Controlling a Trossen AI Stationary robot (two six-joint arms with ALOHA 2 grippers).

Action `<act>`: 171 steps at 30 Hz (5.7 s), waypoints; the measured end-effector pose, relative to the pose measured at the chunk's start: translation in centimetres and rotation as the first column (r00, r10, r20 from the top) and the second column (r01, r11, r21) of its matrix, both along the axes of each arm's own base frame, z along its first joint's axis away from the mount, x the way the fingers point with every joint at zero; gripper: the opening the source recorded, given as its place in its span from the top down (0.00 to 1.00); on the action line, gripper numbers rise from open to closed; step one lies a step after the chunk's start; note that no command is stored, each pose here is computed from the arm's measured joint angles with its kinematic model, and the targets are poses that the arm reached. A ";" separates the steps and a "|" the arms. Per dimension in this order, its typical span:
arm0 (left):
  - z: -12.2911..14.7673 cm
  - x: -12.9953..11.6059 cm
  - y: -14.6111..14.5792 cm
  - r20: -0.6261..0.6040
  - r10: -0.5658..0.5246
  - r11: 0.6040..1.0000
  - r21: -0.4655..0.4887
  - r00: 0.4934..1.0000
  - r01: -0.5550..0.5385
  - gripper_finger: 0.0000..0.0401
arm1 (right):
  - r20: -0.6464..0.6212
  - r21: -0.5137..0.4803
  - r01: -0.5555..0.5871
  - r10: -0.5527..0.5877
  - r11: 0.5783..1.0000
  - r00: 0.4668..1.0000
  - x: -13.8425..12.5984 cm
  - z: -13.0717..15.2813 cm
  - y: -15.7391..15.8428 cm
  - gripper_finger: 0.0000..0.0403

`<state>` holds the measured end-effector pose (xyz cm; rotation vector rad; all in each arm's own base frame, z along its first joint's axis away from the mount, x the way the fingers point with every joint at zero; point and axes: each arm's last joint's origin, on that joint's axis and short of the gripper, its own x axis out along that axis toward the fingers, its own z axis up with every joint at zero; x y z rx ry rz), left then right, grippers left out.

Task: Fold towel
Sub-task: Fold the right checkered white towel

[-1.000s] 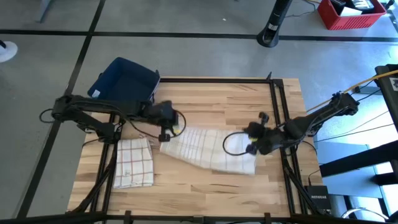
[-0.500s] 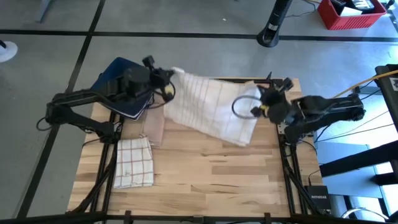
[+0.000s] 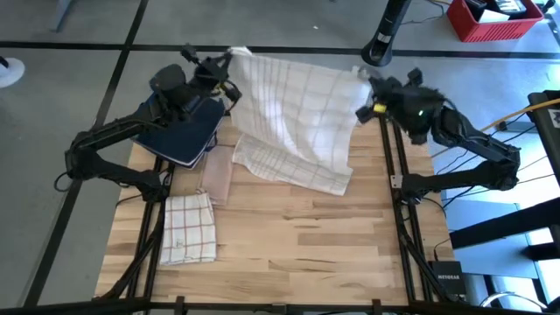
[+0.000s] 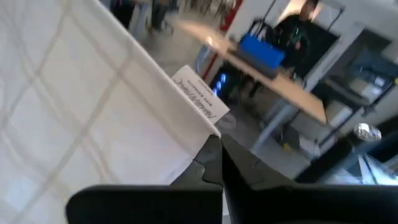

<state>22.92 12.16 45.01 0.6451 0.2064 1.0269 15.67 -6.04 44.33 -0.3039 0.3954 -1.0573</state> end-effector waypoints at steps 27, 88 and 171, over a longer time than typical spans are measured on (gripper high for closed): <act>3.1 -1.2 9.0 0.376 -0.323 0.798 0.601 0.869 0.037 1.00 | 0.328 -0.621 0.152 0.078 0.769 0.941 1.1 7.2 -14.1 1.00; -20.3 0.4 -22.2 0.140 -0.689 0.118 -0.947 0.711 0.300 1.00 | -0.022 0.870 -0.297 0.632 0.395 0.775 2.1 -14.4 18.2 1.00; -24.1 4.1 -8.0 -0.239 -0.202 0.635 -0.770 0.950 -0.059 0.59 | -0.198 0.521 -0.078 0.209 0.850 0.958 5.7 -25.2 15.7 0.52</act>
